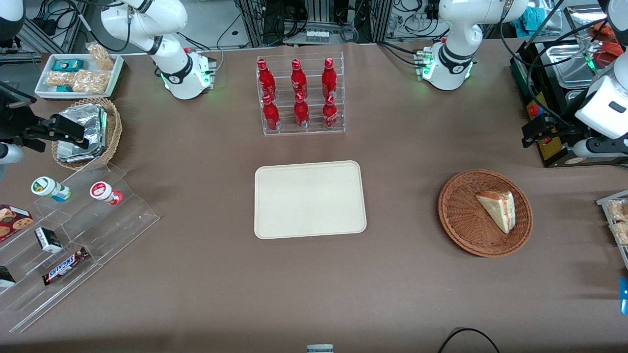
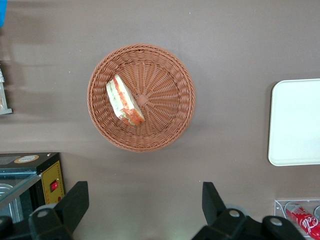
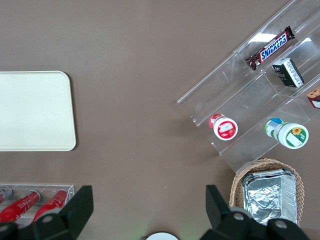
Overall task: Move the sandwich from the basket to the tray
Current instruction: 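Move the left gripper over the wicker basket toward the sandwich, then lower the left gripper and close it on the wrapped sandwich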
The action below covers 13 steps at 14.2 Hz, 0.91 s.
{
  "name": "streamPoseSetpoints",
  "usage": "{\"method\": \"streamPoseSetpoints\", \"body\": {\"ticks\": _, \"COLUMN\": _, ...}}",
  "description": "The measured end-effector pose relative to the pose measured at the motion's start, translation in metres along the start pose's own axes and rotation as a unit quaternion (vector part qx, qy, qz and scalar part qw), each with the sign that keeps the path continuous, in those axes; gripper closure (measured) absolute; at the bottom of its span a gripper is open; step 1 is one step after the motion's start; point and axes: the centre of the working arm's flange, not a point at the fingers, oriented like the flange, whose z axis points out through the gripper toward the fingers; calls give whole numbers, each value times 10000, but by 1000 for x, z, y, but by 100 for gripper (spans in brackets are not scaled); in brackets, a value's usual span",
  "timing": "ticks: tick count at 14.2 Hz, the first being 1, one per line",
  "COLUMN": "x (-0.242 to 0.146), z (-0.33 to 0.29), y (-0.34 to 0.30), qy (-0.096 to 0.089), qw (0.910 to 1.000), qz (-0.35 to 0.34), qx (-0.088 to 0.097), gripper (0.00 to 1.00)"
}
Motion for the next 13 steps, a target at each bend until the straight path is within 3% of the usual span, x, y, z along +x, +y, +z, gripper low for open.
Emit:
{"method": "streamPoseSetpoints", "body": {"ticks": 3, "x": 1, "z": 12, "y": 0, "qy": -123, "qw": 9999, "qz": 1, "qx": 6, "gripper": 0}}
{"method": "streamPoseSetpoints", "body": {"ticks": 9, "x": 28, "z": 94, "y": -8, "qy": -591, "qw": 9982, "qz": -74, "qx": 19, "gripper": 0}}
{"method": "streamPoseSetpoints", "body": {"ticks": 13, "x": 51, "z": 181, "y": -29, "qy": -395, "qw": 9989, "qz": -248, "qx": -5, "gripper": 0}}
